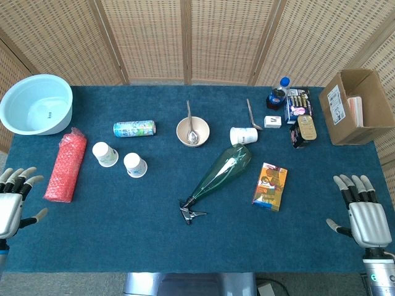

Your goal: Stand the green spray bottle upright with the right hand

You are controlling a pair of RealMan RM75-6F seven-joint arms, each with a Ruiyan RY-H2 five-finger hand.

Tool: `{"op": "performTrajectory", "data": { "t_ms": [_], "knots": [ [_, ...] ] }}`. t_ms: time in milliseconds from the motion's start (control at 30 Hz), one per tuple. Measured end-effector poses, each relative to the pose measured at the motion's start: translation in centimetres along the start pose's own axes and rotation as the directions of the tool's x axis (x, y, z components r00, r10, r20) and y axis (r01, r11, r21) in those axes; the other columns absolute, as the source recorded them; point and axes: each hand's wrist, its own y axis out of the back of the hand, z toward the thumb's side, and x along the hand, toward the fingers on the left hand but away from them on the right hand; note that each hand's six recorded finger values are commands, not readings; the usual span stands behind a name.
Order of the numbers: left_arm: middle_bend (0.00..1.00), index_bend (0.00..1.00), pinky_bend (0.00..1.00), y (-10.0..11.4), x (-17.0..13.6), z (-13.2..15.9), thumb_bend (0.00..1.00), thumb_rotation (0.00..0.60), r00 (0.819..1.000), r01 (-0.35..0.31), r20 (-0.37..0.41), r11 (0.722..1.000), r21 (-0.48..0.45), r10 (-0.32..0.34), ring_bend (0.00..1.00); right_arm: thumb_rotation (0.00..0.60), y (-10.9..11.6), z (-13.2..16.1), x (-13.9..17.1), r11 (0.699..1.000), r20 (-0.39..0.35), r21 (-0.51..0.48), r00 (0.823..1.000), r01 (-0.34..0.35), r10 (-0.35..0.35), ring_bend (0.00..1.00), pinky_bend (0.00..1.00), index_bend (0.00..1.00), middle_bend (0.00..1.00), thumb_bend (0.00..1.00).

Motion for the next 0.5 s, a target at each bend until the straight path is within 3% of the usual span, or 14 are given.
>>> {"op": "performTrajectory", "data": {
  "t_ms": [500],
  "knots": [
    [0.18, 0.24, 0.06, 0.33, -0.29, 0.62, 0.12, 0.600, 1.000, -0.002, 0.017, 1.000, 0.003, 0.002, 0.15, 0.600, 0.01, -0.08, -0.02, 0.999, -0.013, -0.043, 1.000, 0.003, -0.003, 0.00, 0.08, 0.09, 0.11, 0.03]
  ]
}}
